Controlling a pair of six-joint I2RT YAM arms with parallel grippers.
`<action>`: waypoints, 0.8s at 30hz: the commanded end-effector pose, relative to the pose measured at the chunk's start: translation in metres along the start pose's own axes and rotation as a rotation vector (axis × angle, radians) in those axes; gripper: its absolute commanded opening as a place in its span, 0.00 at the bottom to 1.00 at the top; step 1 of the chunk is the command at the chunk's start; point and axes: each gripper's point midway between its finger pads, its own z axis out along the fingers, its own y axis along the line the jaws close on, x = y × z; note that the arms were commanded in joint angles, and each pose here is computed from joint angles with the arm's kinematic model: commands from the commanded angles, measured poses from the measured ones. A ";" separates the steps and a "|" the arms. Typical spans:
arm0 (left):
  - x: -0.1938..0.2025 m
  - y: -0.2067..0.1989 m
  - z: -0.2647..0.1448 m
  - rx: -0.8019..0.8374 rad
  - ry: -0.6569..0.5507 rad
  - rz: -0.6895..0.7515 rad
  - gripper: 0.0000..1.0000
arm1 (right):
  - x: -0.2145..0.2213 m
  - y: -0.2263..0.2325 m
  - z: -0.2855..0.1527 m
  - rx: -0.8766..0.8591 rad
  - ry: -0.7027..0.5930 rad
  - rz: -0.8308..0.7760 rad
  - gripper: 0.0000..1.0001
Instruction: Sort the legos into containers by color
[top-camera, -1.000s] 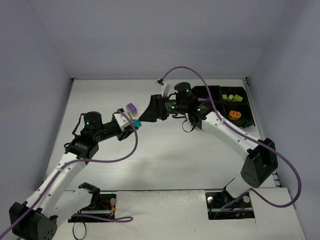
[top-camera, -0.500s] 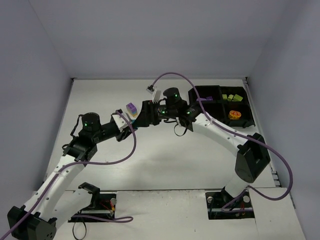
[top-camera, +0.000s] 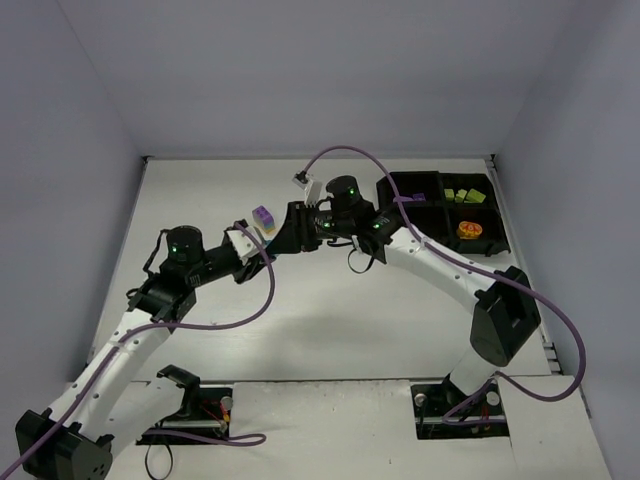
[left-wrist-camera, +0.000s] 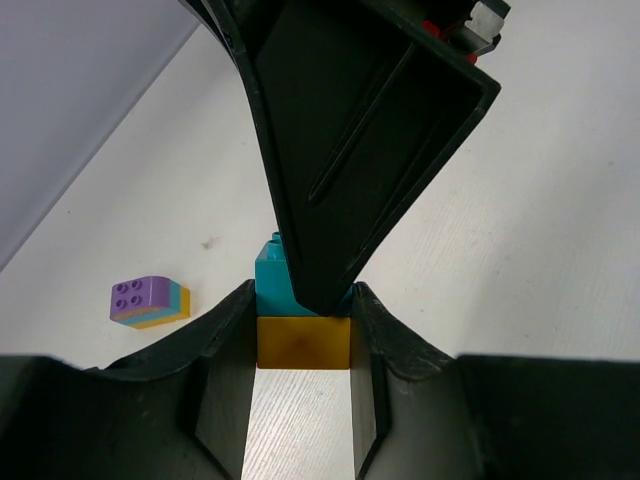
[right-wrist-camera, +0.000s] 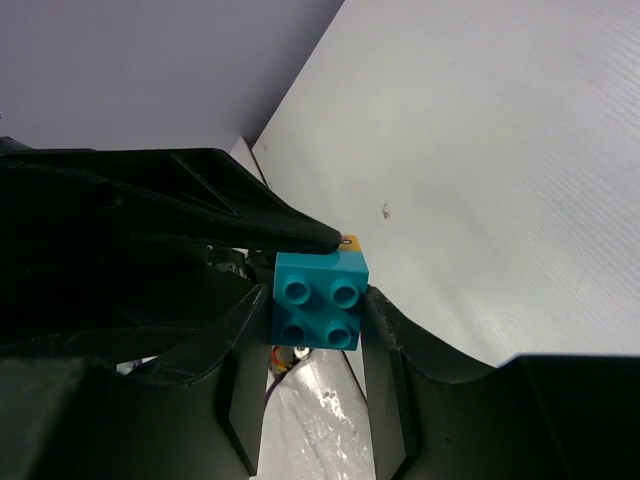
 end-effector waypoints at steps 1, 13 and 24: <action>-0.001 -0.003 0.003 0.025 -0.006 -0.010 0.02 | -0.039 0.009 -0.031 -0.006 -0.121 -0.102 0.00; 0.016 -0.005 0.012 0.043 0.033 -0.053 0.02 | -0.082 -0.076 -0.112 0.226 -0.241 -0.067 0.00; 0.006 -0.005 0.011 0.037 0.005 -0.071 0.02 | -0.095 -0.224 -0.212 0.954 -0.353 -0.004 0.00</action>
